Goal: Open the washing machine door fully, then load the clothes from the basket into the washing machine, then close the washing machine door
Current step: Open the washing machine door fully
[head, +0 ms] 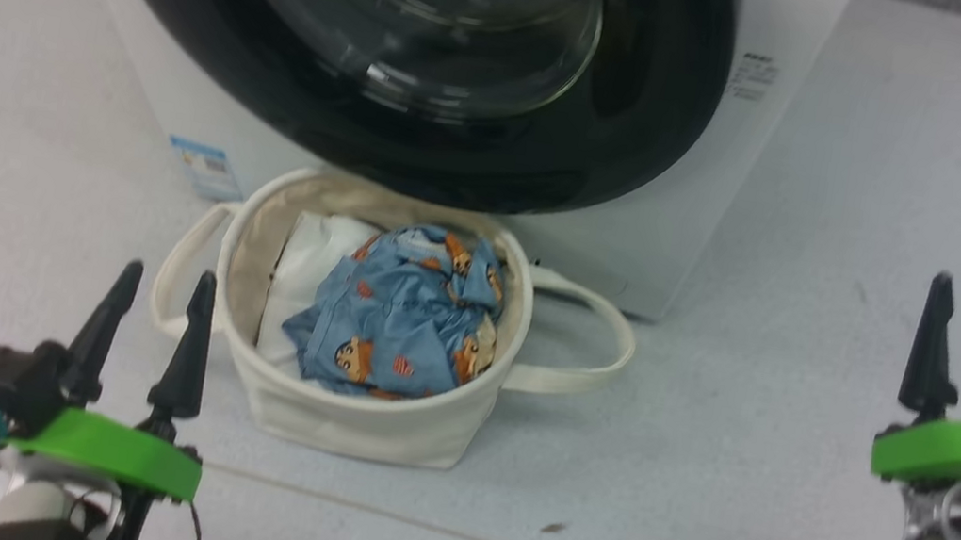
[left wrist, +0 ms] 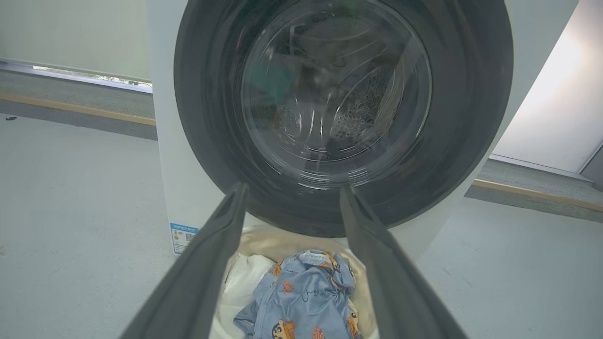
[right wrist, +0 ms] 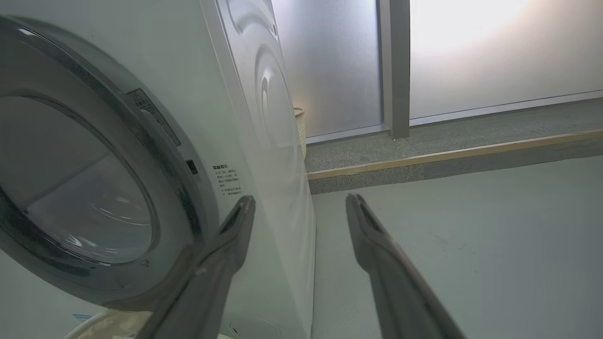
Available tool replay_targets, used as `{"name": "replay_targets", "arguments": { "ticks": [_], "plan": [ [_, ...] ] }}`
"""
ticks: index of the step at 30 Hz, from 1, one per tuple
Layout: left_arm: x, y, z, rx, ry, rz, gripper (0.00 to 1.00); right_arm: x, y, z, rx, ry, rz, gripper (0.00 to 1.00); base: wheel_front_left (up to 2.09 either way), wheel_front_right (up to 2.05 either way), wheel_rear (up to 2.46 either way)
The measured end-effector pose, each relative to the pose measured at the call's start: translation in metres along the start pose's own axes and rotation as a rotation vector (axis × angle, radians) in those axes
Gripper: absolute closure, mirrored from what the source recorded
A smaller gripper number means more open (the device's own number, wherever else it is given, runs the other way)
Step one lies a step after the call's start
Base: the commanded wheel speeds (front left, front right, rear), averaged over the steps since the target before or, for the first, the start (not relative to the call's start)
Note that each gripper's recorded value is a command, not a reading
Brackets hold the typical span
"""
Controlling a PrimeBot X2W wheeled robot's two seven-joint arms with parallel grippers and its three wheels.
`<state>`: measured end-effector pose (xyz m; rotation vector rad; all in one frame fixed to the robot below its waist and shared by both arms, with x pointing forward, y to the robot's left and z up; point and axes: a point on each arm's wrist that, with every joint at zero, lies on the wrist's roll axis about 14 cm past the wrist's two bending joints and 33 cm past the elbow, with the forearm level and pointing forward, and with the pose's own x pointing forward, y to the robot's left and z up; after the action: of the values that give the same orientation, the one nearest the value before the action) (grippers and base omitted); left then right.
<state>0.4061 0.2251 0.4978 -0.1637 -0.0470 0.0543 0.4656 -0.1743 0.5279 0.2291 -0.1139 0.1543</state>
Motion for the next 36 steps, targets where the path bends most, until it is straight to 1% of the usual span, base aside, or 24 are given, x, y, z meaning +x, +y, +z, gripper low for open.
{"name": "replay_targets", "arguments": {
  "ticks": [4,5,6,7,8,9,11,13,18,23,25,31,33,36],
  "plan": [
    [0.007,0.004,-0.002,0.008,0.000,0.011,0.00,0.023,0.003,-0.004,-0.001,-0.001,0.021,0.00,0.00,0.00,0.00],
    [0.008,0.006,-0.004,0.012,0.006,0.016,0.00,0.029,0.004,-0.005,-0.001,-0.002,0.027,0.05,0.00,0.00,0.00],
    [0.009,0.008,-0.006,0.017,0.012,0.020,0.00,0.035,0.005,-0.006,0.002,-0.004,0.031,0.22,0.00,0.00,0.00],
    [0.009,0.010,-0.008,0.021,0.018,0.023,0.00,0.040,0.006,-0.007,0.004,-0.005,0.036,0.79,0.00,0.00,0.00],
    [0.010,0.011,-0.011,0.024,0.024,0.027,0.00,0.046,0.007,-0.008,0.009,-0.007,0.040,0.93,0.00,0.00,0.00],
    [0.010,0.012,-0.012,0.026,0.029,0.029,0.00,0.051,0.007,-0.009,0.017,-0.009,0.042,1.00,0.00,0.00,0.00],
    [0.013,0.014,-0.012,0.030,0.028,0.033,0.00,0.061,0.009,-0.010,0.043,-0.016,0.044,1.00,0.00,0.00,0.00],
    [0.015,0.016,-0.010,0.037,0.021,0.039,0.00,0.071,0.009,-0.009,0.092,-0.031,0.039,1.00,0.00,0.00,0.00],
    [0.016,0.023,-0.015,0.052,0.033,0.054,0.00,0.095,0.005,-0.004,0.296,-0.074,0.001,1.00,0.00,0.00,0.00],
    [0.017,0.026,-0.020,0.057,0.045,0.066,0.00,0.117,0.004,-0.006,0.436,-0.075,-0.003,1.00,0.00,0.00,0.00],
    [0.018,0.028,-0.021,0.065,0.048,0.070,0.00,0.126,0.008,-0.008,0.518,-0.068,0.002,1.00,0.00,0.00,0.00],
    [0.020,0.035,-0.026,0.072,0.059,0.090,0.00,0.153,0.032,-0.014,0.793,0.004,0.051,1.00,0.00,0.00,0.00],
    [0.021,0.036,-0.027,0.079,0.062,0.094,0.00,0.160,0.041,-0.014,0.857,0.027,0.077,1.00,0.00,0.00,0.00],
    [0.023,0.037,-0.029,0.079,0.066,0.100,0.00,0.167,0.057,-0.022,0.955,0.105,0.125,1.00,0.00,0.00,0.00]
  ]
}}
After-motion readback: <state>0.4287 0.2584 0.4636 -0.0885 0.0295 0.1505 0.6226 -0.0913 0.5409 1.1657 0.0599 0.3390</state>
